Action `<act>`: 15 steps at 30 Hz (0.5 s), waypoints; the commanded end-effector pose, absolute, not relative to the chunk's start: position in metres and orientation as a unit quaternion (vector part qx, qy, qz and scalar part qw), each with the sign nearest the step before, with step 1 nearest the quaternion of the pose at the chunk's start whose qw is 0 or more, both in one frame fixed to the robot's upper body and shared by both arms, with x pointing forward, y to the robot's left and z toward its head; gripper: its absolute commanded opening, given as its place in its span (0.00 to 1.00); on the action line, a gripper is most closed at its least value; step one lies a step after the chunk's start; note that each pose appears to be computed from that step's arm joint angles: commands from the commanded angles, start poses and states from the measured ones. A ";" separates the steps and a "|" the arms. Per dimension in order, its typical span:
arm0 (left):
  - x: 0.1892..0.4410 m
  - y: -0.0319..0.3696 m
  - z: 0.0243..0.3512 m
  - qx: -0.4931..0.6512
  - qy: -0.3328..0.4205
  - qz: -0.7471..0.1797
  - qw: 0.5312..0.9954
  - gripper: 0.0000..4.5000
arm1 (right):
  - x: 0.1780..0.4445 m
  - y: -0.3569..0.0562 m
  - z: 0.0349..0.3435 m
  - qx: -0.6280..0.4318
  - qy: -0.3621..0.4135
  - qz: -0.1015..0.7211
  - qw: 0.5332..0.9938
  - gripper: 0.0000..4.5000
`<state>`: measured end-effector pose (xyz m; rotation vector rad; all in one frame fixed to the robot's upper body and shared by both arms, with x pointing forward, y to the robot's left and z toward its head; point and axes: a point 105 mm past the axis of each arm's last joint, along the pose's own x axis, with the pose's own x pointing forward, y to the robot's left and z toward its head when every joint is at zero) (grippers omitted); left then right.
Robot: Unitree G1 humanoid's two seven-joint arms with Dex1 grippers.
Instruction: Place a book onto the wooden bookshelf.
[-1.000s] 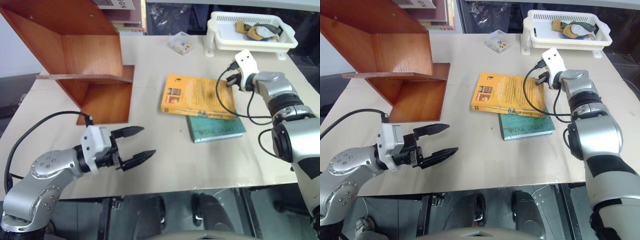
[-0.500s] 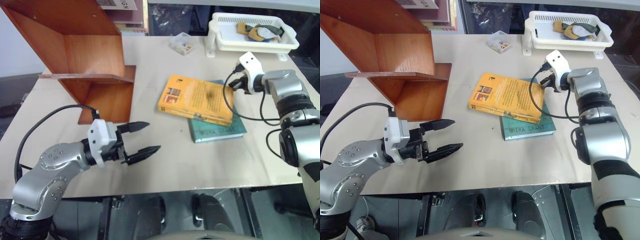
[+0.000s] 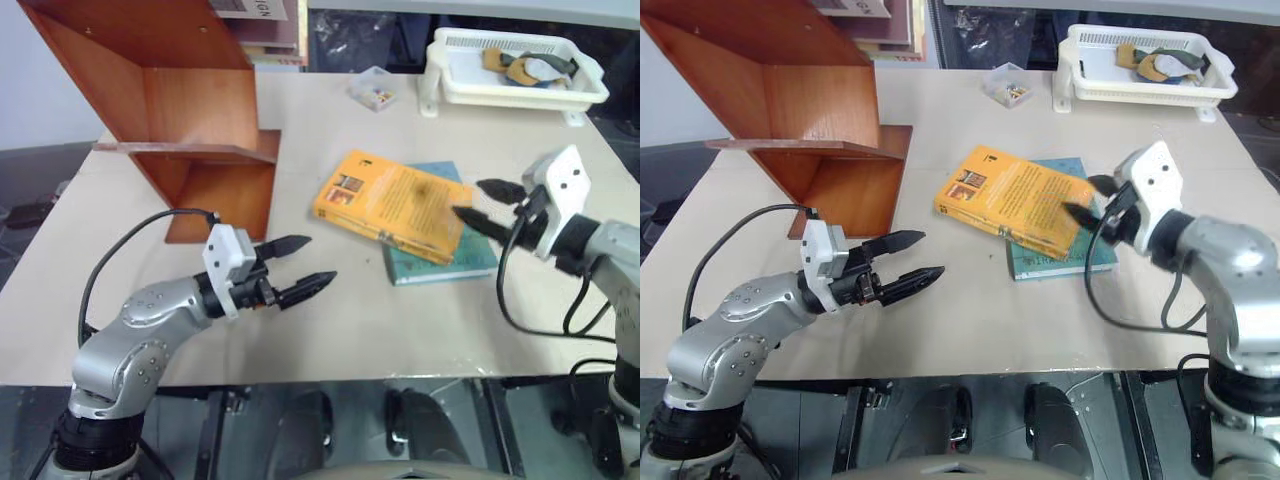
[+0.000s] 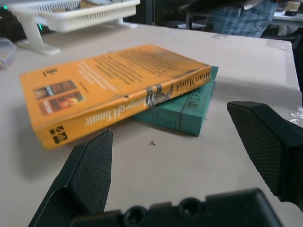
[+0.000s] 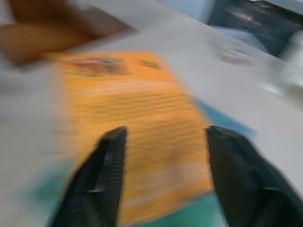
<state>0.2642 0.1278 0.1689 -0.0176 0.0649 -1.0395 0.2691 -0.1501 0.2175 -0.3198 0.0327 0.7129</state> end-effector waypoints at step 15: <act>0.296 0.116 0.153 -0.190 0.123 -0.462 0.858 1.00 | 0.201 -0.140 0.203 -0.107 -0.010 0.334 0.936 0.98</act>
